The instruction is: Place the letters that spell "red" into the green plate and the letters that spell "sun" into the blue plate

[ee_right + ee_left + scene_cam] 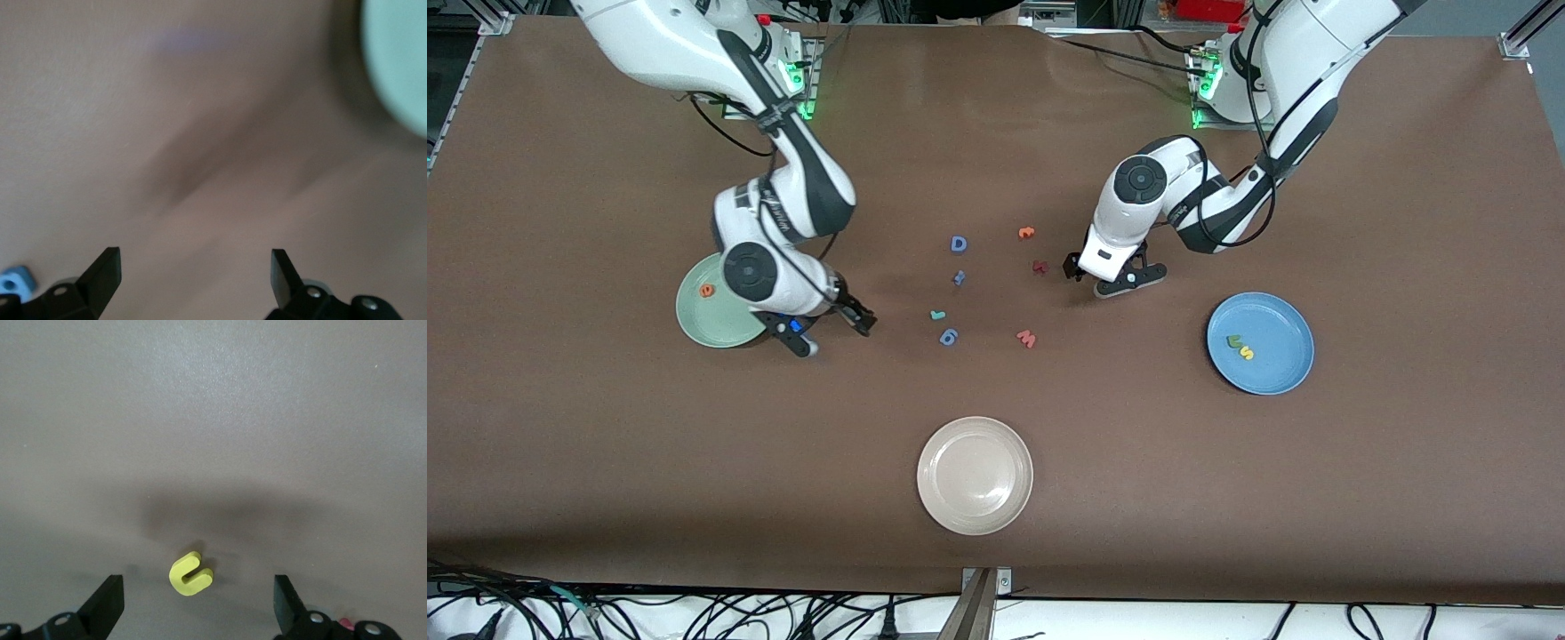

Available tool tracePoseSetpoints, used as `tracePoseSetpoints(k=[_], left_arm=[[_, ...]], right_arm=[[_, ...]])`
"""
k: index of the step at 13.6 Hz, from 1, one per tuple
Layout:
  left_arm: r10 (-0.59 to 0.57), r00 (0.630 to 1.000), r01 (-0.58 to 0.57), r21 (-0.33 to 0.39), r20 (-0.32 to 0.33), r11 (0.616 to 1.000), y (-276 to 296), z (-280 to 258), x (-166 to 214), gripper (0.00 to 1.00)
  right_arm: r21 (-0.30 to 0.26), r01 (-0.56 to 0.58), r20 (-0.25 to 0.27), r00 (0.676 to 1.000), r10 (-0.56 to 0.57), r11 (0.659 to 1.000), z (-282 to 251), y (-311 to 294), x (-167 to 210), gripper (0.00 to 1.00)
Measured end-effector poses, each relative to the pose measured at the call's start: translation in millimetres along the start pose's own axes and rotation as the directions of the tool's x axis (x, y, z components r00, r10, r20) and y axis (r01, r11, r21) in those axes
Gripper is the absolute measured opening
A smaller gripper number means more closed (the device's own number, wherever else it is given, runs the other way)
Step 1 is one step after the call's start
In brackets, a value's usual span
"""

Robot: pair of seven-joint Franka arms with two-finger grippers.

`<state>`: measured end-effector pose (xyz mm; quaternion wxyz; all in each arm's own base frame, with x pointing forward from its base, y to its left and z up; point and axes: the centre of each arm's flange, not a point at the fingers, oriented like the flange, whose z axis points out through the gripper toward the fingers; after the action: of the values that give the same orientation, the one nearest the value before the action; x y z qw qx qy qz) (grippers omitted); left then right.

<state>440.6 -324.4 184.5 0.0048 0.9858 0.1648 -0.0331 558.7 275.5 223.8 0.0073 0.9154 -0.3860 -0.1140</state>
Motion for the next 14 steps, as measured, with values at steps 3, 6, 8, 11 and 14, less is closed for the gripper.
tracePoseSetpoints(k=[3,6,8,11,14], left_arm=[[0.009,1.000,-0.009,-0.017,-0.004,1.000,-1.3,3.6,-4.3,0.98],[0.016,0.999,-0.016,0.002,-0.042,1.000,-4.5,10.6,-9.4,0.97],[0.011,0.999,-0.011,0.006,-0.052,1.000,-5.2,14.6,-11.3,0.97],[0.008,0.999,-0.008,0.005,-0.050,1.000,-5.5,16.8,-11.6,0.86],[0.002,0.999,-0.002,-0.008,-0.050,1.000,-3.0,15.6,-12.4,0.52]], right_arm=[[0.033,-0.140,-0.008,0.990,0.141,0.990,21.9,-30.7,-33.2,0.99],[0.057,-0.238,-0.001,0.971,0.238,0.970,27.4,-60.7,-58.0,0.99],[0.057,-0.262,0.002,0.965,0.262,0.963,32.6,-69.2,-71.1,0.96],[0.048,-0.276,0.002,0.961,0.276,0.960,44.0,-71.7,-80.4,0.83],[0.056,-0.279,0.003,0.960,0.280,0.959,53.8,-73.5,-80.7,0.64]])
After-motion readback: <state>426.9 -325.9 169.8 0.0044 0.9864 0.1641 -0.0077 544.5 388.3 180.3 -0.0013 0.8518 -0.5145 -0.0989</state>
